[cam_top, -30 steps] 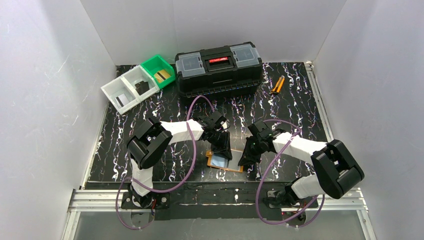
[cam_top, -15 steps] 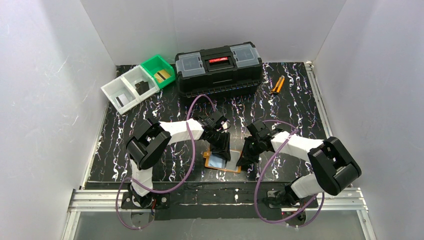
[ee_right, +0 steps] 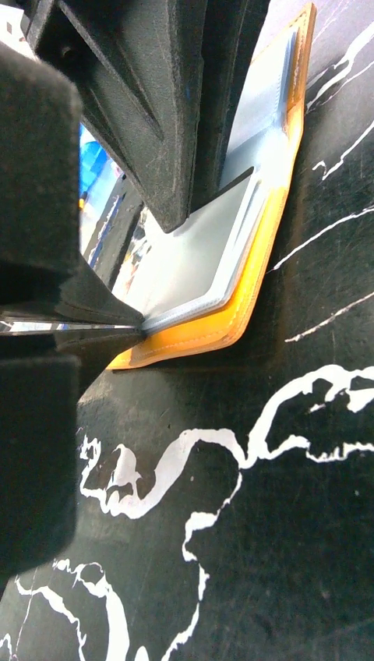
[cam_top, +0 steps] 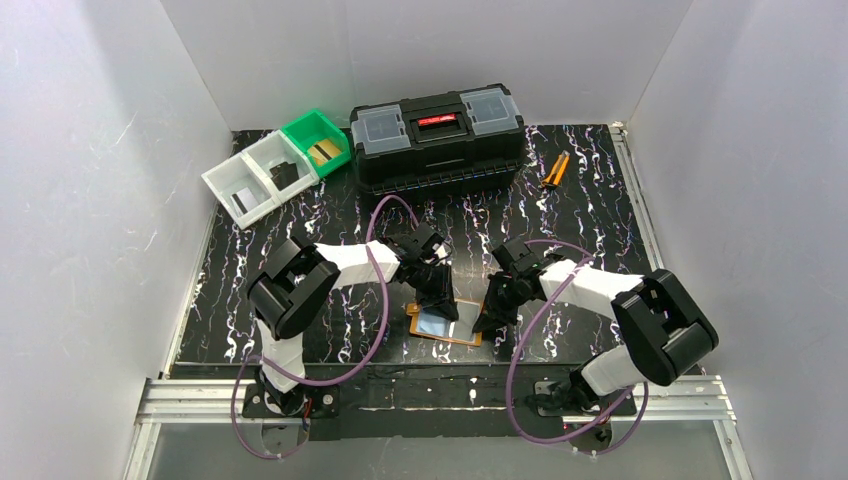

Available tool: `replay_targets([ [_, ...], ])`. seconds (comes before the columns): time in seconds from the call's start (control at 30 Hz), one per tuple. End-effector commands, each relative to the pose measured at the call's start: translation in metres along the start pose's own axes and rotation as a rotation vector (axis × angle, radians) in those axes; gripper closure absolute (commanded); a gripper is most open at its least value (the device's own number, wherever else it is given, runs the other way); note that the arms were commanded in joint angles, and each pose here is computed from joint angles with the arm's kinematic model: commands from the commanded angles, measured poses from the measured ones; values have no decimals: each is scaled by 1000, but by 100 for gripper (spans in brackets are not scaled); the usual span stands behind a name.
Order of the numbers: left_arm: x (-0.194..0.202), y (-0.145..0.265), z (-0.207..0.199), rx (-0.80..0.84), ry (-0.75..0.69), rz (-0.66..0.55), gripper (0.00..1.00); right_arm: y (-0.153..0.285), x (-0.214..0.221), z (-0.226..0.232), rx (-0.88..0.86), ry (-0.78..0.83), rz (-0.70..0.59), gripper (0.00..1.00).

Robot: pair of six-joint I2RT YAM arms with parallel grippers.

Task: Take the credit cards out of the card holder
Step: Remove the credit card from the card holder.

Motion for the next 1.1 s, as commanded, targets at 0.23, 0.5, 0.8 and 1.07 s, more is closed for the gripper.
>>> replay_targets([
  [0.23,7,27,-29,177,32,1,94,-21,-7,-23,130,-14,-32,99],
  [0.5,7,31,-31,204,10,3,100,-21,-9,-21,133,-13,-35,99],
  [0.8,14,13,-13,170,0,66,91,-20,-13,-15,127,-8,-38,99],
  [1.07,16,5,-3,153,-1,87,100,-21,-16,-14,143,-9,-38,99],
])
Point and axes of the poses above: each gripper's point midway between its finger pads, its own y axis back along the fingers, its own z axis along the line the jaws close on, x = y × z, the point moved 3 cm from there along y, back along the fingers, and after that the axes turned 3 degrees about y, right-handed, at the moved point
